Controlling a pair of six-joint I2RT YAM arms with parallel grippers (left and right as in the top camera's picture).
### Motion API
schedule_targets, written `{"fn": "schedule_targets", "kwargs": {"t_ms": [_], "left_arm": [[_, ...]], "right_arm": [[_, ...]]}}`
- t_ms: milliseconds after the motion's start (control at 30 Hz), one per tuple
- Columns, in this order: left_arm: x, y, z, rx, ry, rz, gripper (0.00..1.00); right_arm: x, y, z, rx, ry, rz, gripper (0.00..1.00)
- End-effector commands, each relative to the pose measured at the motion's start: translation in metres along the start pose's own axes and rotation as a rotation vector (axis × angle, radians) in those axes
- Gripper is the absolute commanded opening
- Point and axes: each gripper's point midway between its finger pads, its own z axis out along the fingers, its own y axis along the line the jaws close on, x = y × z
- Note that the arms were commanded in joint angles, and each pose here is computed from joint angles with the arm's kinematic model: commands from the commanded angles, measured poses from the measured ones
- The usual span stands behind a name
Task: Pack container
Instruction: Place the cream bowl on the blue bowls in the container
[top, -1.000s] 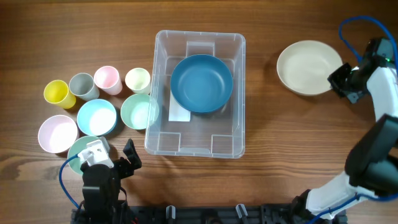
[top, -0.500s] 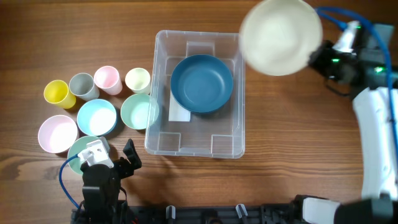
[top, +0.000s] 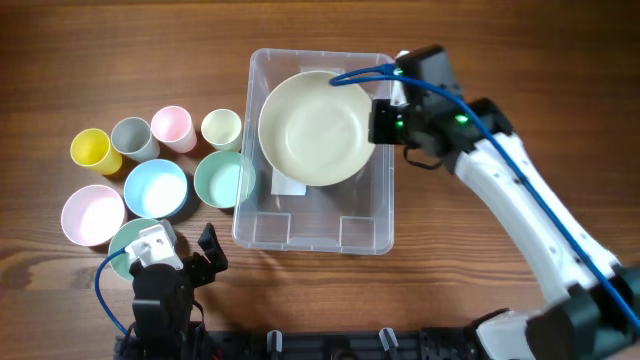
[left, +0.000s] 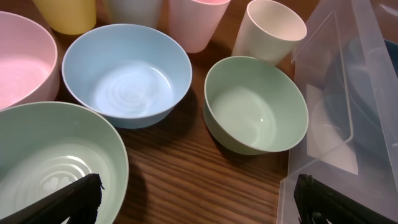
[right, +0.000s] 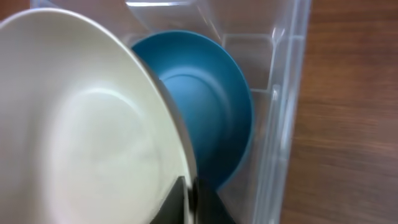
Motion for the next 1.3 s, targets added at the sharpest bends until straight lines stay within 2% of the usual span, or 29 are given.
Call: {"fn": "schedule_targets", "kwargs": {"t_ms": [0, 100, 267, 400, 533, 767, 867, 1133, 1267], "left_arm": [[0.0, 0.0, 0.0, 0.005, -0.004, -0.006, 1.0], [0.0, 0.0, 0.0, 0.005, -0.004, -0.006, 1.0], [0.0, 0.0, 0.0, 0.005, -0.004, -0.006, 1.0], [0.0, 0.0, 0.0, 0.005, -0.004, -0.006, 1.0], [0.0, 0.0, 0.0, 0.005, -0.004, -0.006, 1.0], [0.0, 0.0, 0.0, 0.005, -0.004, -0.006, 1.0], [0.0, 0.0, 0.0, 0.005, -0.004, -0.006, 1.0], [0.0, 0.0, 0.0, 0.006, -0.006, -0.006, 1.0], [-0.017, -0.01, -0.001, 0.049, -0.073, -0.019, 1.0]], "right_arm": [[-0.008, -0.003, 0.013, 0.016, -0.021, 0.014, 0.47], [-0.033, 0.003, -0.008, -0.021, -0.113, 0.02, 0.55], [-0.068, -0.007, -0.061, -0.037, -0.268, 0.054, 0.57], [-0.086, -0.047, -0.101, 0.013, -0.371, 0.136, 0.58], [-0.088, -0.112, -0.117, 0.125, -0.394, 0.309, 0.65], [-0.078, -0.223, -0.136, 0.267, -0.426, 0.652, 0.82], [-0.071, -0.242, -0.139, 0.285, -0.413, 0.703, 0.99], [-0.067, -0.246, -0.136, 0.294, -0.396, 0.715, 1.0], [-0.06, -0.245, -0.134, 0.3, -0.369, 0.724, 0.99]]}}
